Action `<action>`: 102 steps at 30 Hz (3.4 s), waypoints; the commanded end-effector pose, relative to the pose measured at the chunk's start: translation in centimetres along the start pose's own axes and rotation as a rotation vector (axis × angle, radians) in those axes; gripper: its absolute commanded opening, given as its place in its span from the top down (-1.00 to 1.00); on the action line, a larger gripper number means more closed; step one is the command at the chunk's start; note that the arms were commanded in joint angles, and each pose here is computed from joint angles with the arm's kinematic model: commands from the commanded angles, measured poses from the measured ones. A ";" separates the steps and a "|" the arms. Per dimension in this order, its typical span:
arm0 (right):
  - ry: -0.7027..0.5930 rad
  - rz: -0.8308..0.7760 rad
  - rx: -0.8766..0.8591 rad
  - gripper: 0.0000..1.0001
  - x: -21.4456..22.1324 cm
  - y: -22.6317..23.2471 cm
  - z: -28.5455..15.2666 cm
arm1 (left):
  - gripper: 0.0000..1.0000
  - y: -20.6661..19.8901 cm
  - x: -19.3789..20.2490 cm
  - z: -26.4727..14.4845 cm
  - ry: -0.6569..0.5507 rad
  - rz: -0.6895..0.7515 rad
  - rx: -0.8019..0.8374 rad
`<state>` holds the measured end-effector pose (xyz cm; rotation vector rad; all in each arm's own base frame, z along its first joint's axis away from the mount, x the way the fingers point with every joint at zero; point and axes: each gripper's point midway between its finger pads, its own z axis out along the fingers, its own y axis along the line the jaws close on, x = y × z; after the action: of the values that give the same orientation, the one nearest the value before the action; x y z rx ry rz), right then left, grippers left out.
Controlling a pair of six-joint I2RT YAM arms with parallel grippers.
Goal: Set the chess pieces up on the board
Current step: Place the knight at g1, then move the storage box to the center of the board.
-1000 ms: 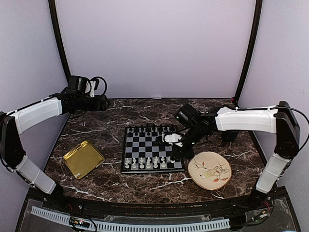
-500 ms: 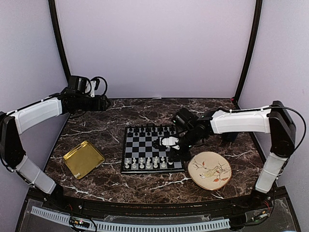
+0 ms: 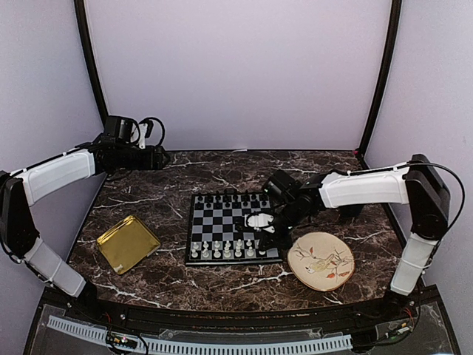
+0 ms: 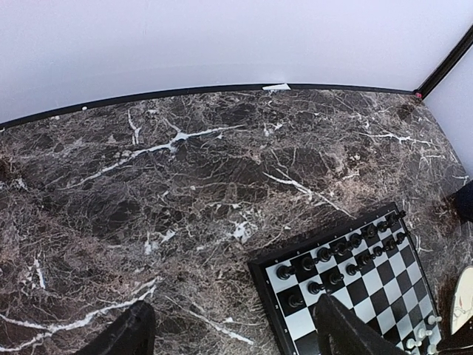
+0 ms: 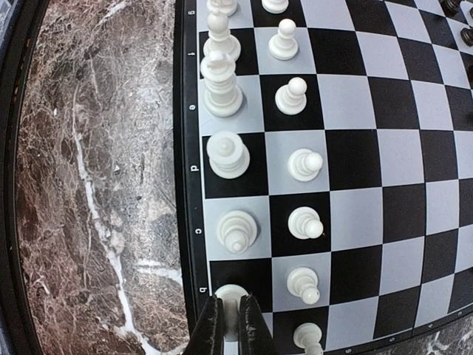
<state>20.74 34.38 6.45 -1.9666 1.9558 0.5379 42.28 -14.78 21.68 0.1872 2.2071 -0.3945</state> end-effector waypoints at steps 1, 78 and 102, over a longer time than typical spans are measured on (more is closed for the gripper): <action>0.006 -0.010 0.004 0.88 -0.2 -0.1 0.9 | -0.54 -0.2 0.2 -0.2 0.006 0.007 0.015; -0.278 0.087 0.114 0.47 -0.8 -3.6 -9.3 | 0.65 5.8 23.5 -2.0 1.008 0.155 -0.240; -0.236 0.098 0.138 0.47 0.2 -4.2 -8.5 | 0.58 4.2 17.3 7.5 0.784 0.125 -0.194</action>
<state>25.09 30.29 13.82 -1.6469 1.9076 0.6273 37.78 -13.21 2.21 0.4407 2.9788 -0.0207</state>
